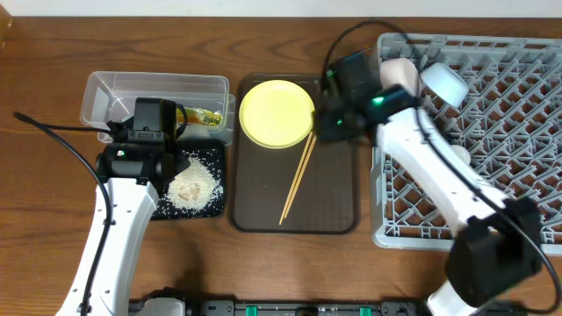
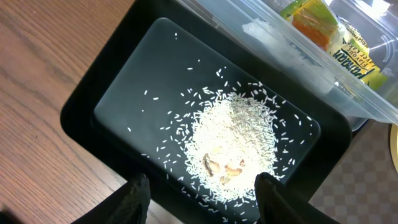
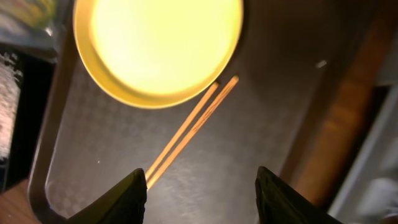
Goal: Sort waste into correct bins and load items into the dishwasher rack
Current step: 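Reach right gripper to the chopsticks and grasp one, then carry the chopstick to the rack's left edge and insert it, then grasp the second chopstick on the brown tray with right gripper, then insert the second chopstick into the rack's left edge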
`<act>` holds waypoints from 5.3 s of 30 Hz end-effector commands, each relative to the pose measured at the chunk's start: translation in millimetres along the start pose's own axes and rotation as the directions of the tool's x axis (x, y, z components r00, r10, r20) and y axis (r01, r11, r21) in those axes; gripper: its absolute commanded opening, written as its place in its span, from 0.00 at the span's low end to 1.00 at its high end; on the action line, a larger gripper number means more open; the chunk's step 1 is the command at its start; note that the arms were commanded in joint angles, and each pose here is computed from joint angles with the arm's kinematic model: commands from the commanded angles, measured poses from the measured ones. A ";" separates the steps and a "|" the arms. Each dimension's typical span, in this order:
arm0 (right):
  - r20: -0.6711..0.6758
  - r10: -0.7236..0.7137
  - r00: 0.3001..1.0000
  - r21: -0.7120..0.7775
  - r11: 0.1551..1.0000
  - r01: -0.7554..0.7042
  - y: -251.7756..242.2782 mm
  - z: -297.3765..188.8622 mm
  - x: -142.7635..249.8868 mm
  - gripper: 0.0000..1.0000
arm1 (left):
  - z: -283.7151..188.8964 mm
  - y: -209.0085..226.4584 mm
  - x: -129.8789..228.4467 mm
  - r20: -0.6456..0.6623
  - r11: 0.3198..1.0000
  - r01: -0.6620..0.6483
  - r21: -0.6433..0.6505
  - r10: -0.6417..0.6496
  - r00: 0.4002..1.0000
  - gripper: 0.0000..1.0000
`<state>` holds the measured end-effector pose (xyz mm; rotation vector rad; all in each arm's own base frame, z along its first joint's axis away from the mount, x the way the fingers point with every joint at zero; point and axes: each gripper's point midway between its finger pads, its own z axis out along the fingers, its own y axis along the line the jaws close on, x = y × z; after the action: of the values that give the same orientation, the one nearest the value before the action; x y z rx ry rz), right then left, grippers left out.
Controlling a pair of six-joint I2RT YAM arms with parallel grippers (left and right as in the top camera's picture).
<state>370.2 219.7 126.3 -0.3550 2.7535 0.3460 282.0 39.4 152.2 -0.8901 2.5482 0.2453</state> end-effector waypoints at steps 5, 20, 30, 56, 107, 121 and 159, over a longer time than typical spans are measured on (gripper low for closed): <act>-0.091 0.181 0.979 0.167 0.972 -0.165 4.2 50.5 35.2 0.54 | -1.0 1.8 -1.3 0.005 1.000 0.011 -0.001 -0.011 1.000 0.57; -0.201 0.250 0.947 0.251 0.948 -0.197 9.5 102.3 74.2 0.50 | -1.0 1.8 -1.3 0.005 1.000 0.011 -0.001 -0.011 1.000 0.57; -0.206 0.246 0.947 0.274 0.944 -0.186 6.9 103.6 80.7 0.50 | -1.0 1.8 -1.3 0.005 1.000 0.011 -0.001 -0.011 1.000 0.57; -0.207 0.316 0.926 0.312 0.918 -0.244 -42.9 93.7 78.8 0.01 | -1.0 1.8 -1.3 0.005 1.000 0.011 -0.001 -0.011 1.000 0.57; 0.142 0.158 0.977 0.139 0.974 -0.178 -104.8 -45.7 0.0 0.39 | -1.0 1.7 -1.4 0.005 1.000 0.011 -0.001 -0.011 1.000 0.57; 0.060 0.029 0.998 0.058 0.998 -0.033 2.8 19.9 15.9 0.49 | -1.0 1.5 -1.6 0.006 1.000 0.012 0.000 -0.012 1.000 0.57; 0.094 0.123 0.988 0.142 0.981 -0.136 -38.5 1.9 9.2 0.01 | -1.0 1.6 -1.5 0.006 1.000 0.012 0.000 -0.012 1.000 0.57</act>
<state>365.6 189.2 69.7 -0.0226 2.8034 0.1053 282.4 39.4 152.4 -0.8900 2.5464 0.2442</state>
